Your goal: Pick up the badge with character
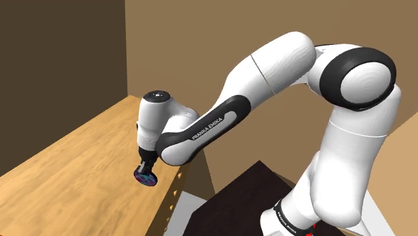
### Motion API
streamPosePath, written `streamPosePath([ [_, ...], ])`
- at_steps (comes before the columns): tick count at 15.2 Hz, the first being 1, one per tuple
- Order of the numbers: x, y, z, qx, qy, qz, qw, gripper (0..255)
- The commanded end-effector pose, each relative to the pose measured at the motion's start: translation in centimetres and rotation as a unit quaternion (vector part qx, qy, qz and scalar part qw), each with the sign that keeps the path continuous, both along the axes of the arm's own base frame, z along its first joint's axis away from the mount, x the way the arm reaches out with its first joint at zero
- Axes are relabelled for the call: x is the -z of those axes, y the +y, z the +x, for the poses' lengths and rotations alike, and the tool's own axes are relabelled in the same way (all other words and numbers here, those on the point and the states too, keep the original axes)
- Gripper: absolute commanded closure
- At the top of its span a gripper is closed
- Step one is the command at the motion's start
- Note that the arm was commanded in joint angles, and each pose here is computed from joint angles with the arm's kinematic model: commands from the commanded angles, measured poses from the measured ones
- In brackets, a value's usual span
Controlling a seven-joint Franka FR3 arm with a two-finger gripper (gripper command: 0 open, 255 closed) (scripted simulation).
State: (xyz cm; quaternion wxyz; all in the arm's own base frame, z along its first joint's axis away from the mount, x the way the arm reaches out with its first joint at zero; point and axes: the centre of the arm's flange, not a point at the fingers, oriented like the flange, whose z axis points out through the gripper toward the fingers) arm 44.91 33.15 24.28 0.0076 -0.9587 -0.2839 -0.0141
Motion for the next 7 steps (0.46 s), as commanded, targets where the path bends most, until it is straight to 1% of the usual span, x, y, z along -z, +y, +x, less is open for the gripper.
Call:
streamPosePath([
  [1, -1.1, 0.1, -0.1, 0.000, 0.000, 0.000, 1.0000, 255],
  [5, -3.2, 0.1, -0.1, 0.000, 0.000, 0.000, 1.0000, 255],
  [7, -3.3, 0.1, -0.1, 0.000, 0.000, 0.000, 1.0000, 255],
])
